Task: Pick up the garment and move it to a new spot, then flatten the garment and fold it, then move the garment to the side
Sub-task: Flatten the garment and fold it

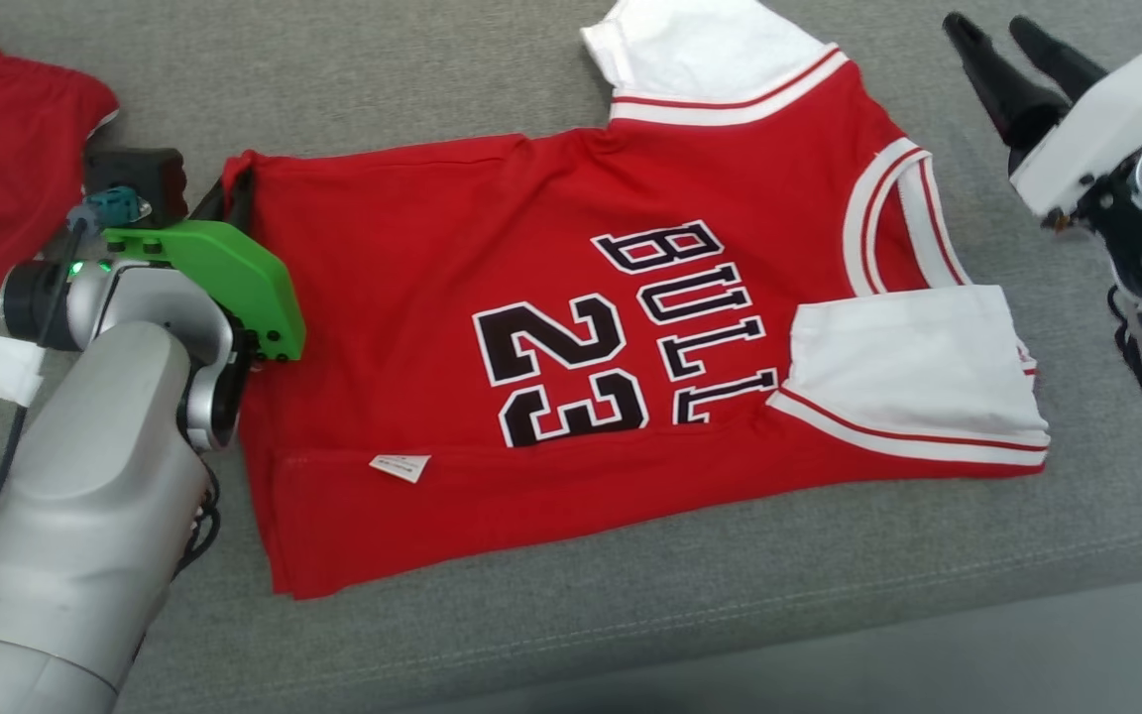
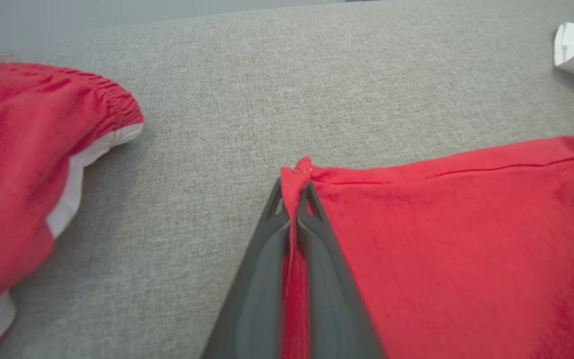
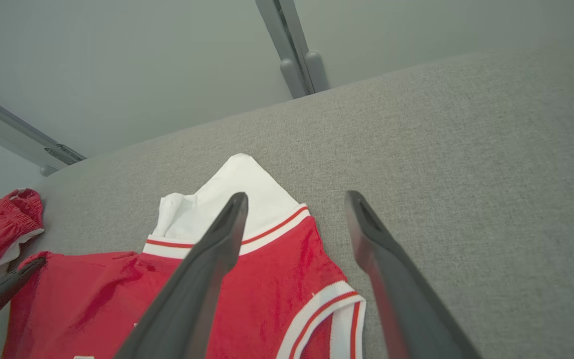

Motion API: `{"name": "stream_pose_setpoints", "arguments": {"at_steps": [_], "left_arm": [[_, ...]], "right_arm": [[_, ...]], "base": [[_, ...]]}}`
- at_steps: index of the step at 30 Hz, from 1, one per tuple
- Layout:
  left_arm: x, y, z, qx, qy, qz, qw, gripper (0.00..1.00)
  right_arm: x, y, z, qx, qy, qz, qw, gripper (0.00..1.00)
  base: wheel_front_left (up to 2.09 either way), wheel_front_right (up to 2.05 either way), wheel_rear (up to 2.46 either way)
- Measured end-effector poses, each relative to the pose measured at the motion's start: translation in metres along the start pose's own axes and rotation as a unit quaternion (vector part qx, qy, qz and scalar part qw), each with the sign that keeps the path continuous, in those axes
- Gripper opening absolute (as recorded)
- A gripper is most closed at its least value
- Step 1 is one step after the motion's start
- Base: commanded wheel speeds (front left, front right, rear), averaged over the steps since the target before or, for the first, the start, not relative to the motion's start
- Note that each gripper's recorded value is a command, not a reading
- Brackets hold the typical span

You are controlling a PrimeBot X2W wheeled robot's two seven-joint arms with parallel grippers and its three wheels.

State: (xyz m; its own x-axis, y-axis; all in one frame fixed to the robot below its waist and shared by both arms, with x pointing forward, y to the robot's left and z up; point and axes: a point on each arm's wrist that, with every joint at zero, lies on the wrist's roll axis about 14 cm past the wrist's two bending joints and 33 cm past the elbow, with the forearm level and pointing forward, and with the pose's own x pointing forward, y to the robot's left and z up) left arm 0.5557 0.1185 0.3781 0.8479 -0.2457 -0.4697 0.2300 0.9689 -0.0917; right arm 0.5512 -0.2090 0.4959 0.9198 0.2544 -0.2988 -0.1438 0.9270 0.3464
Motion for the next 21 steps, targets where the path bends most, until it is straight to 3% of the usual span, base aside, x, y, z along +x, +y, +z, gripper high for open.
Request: {"name": "stream_pose_setpoints", "arguments": {"at_steps": [7,21], "left_arm": [[-0.01,-0.005,0.004,-0.018,-0.026,-0.001,0.999,0.0],[-0.018,0.004,0.002,-0.037,-0.037,0.014,0.999,0.0]], "right_arm": [[0.066,0.023,0.003,-0.083,0.07,0.014,0.994,1.0],[0.149,0.046,-0.051,-0.138,0.165,0.028,0.976,1.0]], "base": [[0.0,0.0,0.0],[0.0,0.0,0.0]]}}
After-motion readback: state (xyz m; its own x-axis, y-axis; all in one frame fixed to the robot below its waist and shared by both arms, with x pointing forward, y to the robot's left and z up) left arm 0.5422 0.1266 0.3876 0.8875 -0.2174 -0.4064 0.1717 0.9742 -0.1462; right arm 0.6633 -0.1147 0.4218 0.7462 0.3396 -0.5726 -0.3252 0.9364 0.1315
